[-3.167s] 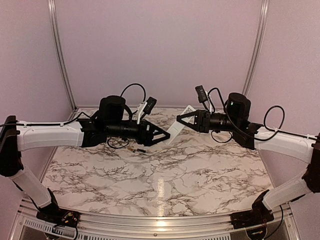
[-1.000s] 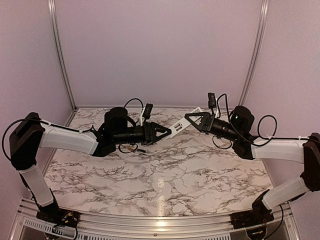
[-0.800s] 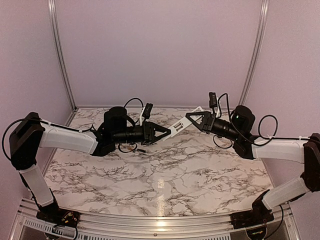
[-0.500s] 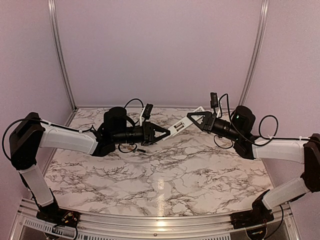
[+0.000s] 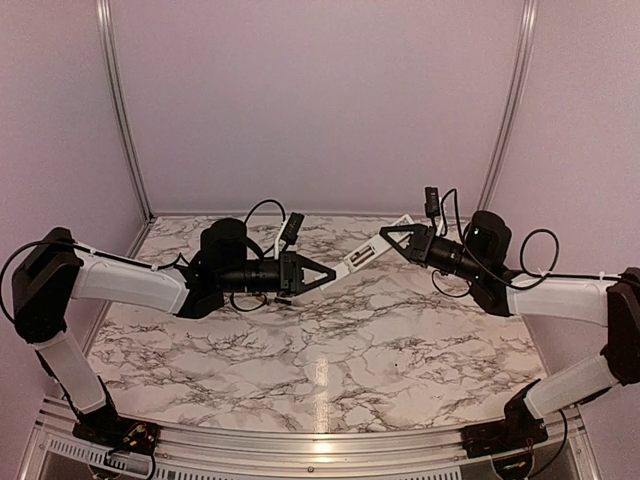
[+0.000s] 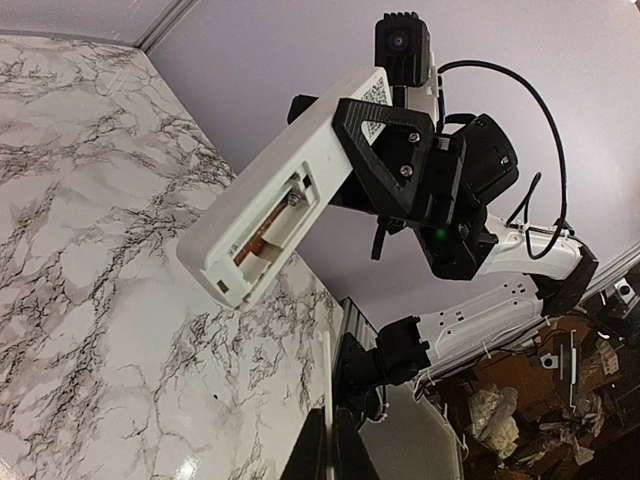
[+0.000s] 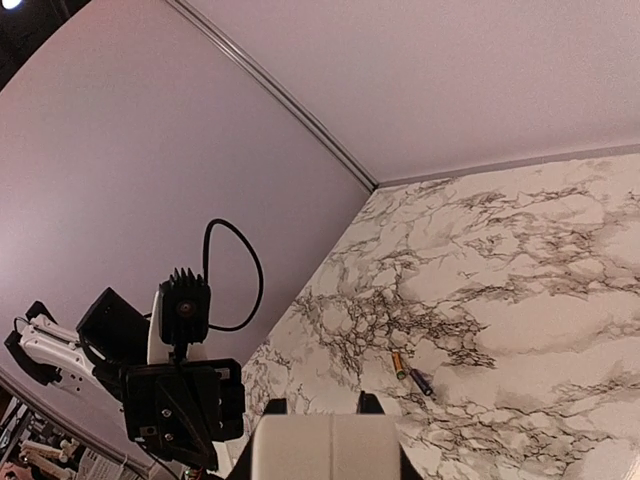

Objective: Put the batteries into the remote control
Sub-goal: Remove the battery cover from the remote control, then place the battery cover at the center of the board.

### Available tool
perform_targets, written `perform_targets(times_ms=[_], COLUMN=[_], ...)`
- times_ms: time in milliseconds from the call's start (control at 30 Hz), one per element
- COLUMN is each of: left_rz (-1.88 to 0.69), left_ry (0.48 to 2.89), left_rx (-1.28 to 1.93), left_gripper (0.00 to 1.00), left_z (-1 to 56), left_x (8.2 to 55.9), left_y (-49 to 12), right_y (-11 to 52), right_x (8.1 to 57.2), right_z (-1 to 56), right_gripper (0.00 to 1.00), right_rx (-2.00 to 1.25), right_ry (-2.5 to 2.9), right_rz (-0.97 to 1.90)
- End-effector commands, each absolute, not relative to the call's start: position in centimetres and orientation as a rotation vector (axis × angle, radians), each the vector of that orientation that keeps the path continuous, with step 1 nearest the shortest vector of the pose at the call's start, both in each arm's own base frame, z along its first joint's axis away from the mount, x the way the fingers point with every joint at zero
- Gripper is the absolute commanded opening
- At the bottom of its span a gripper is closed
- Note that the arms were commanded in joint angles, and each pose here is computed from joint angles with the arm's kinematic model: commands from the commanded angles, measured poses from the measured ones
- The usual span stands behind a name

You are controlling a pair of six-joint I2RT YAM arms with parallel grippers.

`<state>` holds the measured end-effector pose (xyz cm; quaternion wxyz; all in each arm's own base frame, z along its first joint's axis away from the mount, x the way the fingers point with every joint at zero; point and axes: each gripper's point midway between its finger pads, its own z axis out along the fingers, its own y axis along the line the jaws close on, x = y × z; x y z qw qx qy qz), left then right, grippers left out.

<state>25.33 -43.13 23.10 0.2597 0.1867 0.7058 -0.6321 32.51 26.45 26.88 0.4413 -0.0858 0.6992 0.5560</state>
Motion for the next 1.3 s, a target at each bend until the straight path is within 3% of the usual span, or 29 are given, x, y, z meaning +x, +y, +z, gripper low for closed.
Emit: perform_targets(times_ms=[0,300,833,1267], left_rz=[-1.557,-1.311,-1.206,-0.991], left_ry=[2.026,2.372,2.561,2.604], left_rx=[0.59,0.625,0.657,0.65], left_gripper=[0.0,0.0,0.03,0.41], left_z=[20.4,10.6,4.0,3.3], left_x=[24.3,21.7,21.0,22.3], left_y=[-41.6,-37.7,-36.9,-35.3], right_y=[25.3,25.3,26.7,27.3], right_x=[33.0,32.5,30.8,30.9], right_z=[25.8,25.0,24.5,22.7], right_gripper=[0.0,0.0,0.0,0.0], right_rx=[-0.198,-0.244,-0.396,-0.429], right_ry=[1.758,1.781,1.795,1.896], right_rz=[1.345,1.343,1.438,1.439])
